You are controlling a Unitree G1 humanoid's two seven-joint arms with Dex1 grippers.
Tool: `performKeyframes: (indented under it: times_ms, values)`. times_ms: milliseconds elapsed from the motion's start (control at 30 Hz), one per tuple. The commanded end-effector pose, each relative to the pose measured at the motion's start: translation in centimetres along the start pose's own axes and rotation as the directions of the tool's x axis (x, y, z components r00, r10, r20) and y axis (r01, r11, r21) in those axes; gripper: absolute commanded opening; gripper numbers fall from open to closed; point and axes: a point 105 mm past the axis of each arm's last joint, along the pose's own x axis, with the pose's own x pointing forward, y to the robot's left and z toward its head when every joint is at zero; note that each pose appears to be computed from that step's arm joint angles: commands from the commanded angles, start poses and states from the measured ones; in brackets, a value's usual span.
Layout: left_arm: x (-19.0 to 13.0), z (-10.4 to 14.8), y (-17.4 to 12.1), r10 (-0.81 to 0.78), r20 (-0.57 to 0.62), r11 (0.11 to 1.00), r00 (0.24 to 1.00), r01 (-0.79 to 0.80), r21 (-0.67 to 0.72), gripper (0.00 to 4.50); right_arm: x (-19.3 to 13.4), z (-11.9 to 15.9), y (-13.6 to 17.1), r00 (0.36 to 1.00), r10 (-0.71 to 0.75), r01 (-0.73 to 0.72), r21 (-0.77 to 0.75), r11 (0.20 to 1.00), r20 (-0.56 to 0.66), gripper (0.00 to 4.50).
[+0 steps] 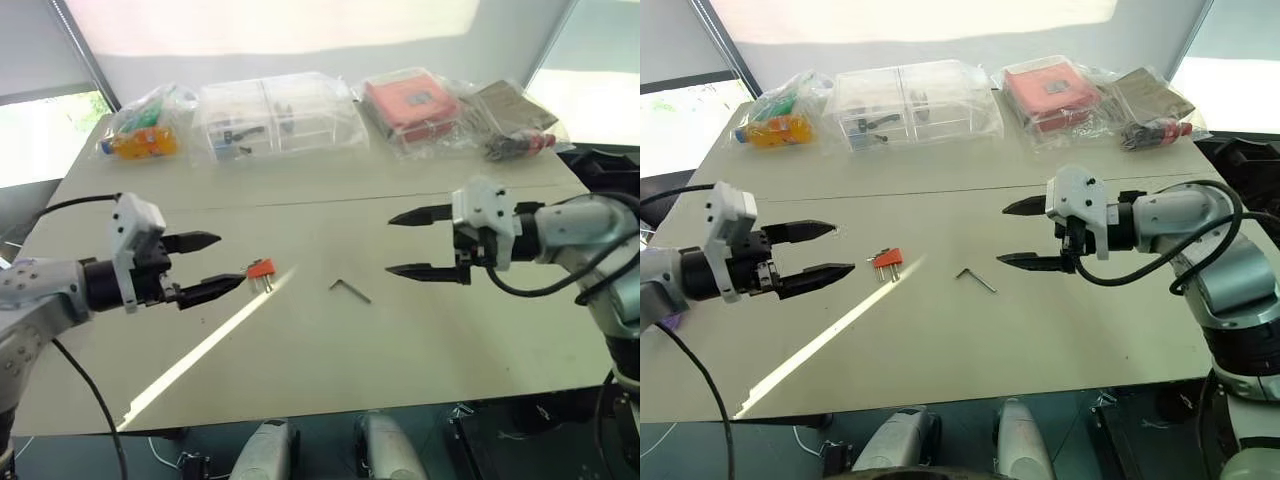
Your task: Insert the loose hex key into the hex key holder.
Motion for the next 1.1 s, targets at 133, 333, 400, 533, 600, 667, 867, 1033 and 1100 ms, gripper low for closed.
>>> performKeyframes:
  times_ms: [133,333,400,533,600,667,867,1033,1100]
  values:
    - [-0.1,0.2,0.0,0.018,-0.001,0.999,1.000,-0.018,0.035,4.47,0.2,0.8,-0.5,1.000,-0.009,0.011,-0.045,0.999,0.025,3.67]
    - [0.1,0.5,0.1,0.029,0.010,0.999,1.000,-0.030,0.042,4.47,0.3,0.7,-0.8,0.999,-0.022,0.024,-0.056,0.998,0.033,3.67]
    - [0.1,0.4,0.1,0.031,0.010,0.999,0.999,-0.032,0.041,4.47,0.4,0.7,-0.8,0.999,-0.025,0.027,-0.058,0.998,0.037,3.67]
    - [0.2,0.3,0.2,0.041,0.013,0.998,0.999,-0.042,0.044,4.47,0.7,0.8,-1.2,0.997,-0.049,0.053,-0.072,0.996,0.052,3.67]
    - [0.2,0.2,0.1,0.044,0.013,0.998,0.999,-0.045,0.043,4.47,0.9,0.9,-1.3,0.997,-0.053,0.058,-0.073,0.996,0.061,3.67]
    - [0.1,0.1,0.1,0.048,0.015,0.998,0.999,-0.048,0.043,4.47,1.1,1.0,-1.4,0.996,-0.053,0.058,-0.074,0.996,0.066,3.67]
    - [-0.1,0.1,0.3,0.085,0.037,0.996,0.996,-0.086,0.032,4.47,2.4,0.8,-1.6,0.994,-0.052,0.059,-0.074,0.996,0.092,3.67]
    - [-0.6,-1.3,1.7,0.239,0.052,0.971,0.970,-0.238,-0.018,4.47,6.3,-0.6,-2.2,0.989,-0.064,0.073,-0.061,0.995,0.135,3.67]
    - [-1.1,-2.1,1.8,0.281,0.045,0.960,0.959,-0.279,-0.037,4.47,7.8,-0.9,-2.2,0.987,-0.050,0.061,-0.065,0.996,0.151,3.67]
